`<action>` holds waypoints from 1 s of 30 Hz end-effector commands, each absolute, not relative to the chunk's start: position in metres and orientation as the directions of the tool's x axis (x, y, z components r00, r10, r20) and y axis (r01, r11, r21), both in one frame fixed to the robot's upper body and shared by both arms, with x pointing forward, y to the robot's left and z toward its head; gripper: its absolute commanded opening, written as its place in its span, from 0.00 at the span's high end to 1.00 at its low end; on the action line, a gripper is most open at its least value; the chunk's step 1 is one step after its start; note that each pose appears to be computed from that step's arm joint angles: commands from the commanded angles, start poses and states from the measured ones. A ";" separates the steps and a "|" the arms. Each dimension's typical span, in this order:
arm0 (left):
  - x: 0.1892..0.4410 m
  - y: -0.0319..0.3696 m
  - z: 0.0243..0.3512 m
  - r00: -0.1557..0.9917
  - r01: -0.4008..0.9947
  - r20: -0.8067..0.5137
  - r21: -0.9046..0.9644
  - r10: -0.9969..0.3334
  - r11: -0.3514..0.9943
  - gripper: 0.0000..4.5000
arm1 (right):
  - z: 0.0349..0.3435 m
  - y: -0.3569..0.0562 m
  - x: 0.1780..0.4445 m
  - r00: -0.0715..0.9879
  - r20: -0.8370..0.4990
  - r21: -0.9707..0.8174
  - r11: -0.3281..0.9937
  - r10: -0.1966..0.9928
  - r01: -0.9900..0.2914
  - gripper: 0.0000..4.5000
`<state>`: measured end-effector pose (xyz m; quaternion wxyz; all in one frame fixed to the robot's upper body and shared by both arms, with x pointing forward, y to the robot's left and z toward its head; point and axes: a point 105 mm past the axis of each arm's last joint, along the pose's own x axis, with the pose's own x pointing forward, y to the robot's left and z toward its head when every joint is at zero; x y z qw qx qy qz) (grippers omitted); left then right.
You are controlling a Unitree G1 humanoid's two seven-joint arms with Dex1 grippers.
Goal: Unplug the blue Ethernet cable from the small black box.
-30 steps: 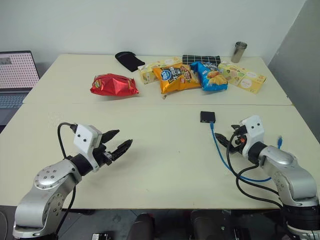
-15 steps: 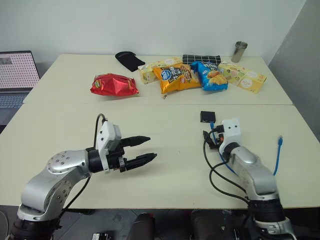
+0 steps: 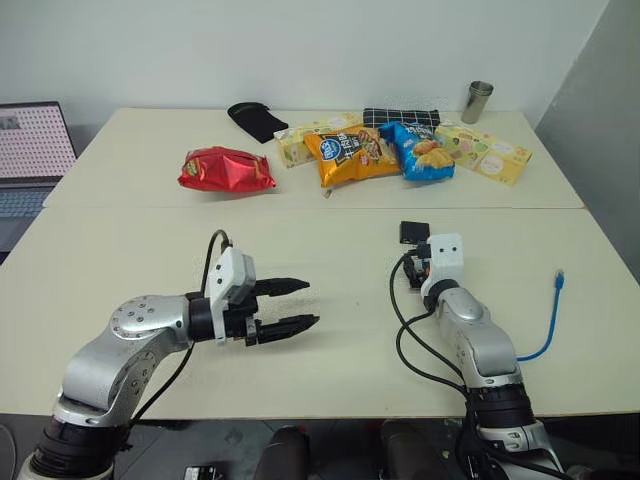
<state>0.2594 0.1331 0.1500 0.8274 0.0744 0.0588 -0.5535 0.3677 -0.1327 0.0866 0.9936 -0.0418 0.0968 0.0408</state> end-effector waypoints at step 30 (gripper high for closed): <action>0.269 0.142 0.158 0.403 0.880 -0.039 -0.256 -0.914 0.399 0.25 | 0.158 -0.057 0.291 0.368 -0.132 -0.849 0.087 0.921 -0.521 0.98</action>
